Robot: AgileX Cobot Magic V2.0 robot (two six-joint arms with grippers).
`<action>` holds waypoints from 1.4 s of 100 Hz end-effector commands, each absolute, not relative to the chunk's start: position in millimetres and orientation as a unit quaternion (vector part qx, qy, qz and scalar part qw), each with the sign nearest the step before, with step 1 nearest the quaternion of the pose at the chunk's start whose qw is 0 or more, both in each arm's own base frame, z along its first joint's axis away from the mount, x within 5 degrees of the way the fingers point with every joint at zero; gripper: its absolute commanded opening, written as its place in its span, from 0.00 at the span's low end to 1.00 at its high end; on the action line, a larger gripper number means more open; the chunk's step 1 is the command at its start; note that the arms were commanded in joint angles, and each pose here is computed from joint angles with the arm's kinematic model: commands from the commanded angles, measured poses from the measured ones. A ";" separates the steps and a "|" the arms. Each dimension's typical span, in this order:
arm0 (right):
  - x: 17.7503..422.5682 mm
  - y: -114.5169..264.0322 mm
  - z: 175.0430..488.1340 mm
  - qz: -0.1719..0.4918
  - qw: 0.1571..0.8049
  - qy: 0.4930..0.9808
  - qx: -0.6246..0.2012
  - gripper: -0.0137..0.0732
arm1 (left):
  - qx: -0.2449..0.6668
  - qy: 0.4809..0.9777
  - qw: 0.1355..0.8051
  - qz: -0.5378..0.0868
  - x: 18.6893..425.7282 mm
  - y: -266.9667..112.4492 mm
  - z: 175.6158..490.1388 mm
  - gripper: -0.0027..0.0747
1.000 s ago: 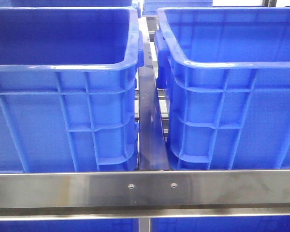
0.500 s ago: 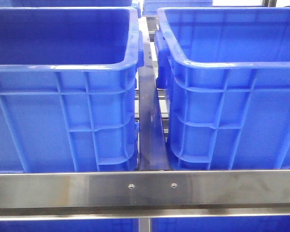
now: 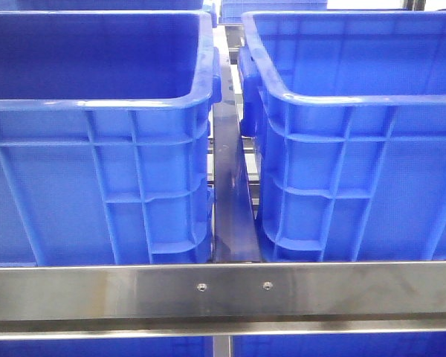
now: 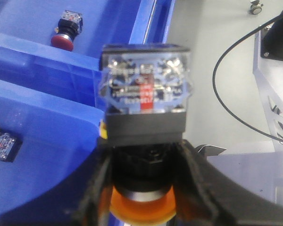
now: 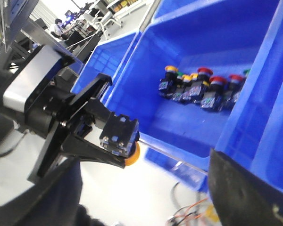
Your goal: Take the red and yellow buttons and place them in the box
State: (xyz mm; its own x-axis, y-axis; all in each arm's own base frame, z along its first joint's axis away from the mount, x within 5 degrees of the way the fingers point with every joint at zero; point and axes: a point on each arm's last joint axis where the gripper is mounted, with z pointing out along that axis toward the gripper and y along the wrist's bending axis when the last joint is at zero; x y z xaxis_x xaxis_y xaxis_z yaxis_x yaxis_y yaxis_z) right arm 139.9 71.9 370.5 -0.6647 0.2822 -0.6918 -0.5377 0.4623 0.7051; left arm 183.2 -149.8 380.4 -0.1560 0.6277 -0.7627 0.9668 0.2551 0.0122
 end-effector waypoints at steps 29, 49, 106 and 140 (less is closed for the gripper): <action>155.2 100.7 376.3 0.563 0.360 0.741 -0.066 0.82 | 0.544 0.701 0.375 -0.267 178.7 -152.1 398.9 0.01; 166.5 122.8 368.4 0.585 0.313 0.745 -0.068 0.82 | 0.544 0.701 0.375 -0.267 178.7 -152.1 398.9 0.01; 191.9 170.2 369.9 0.593 0.270 0.752 -0.096 0.82 | 0.547 0.701 0.372 -0.267 178.2 -151.9 398.4 0.01; 194.4 182.2 369.0 0.590 0.267 0.755 -0.101 0.82 | 0.542 0.714 0.359 -0.258 178.5 -149.9 395.9 0.01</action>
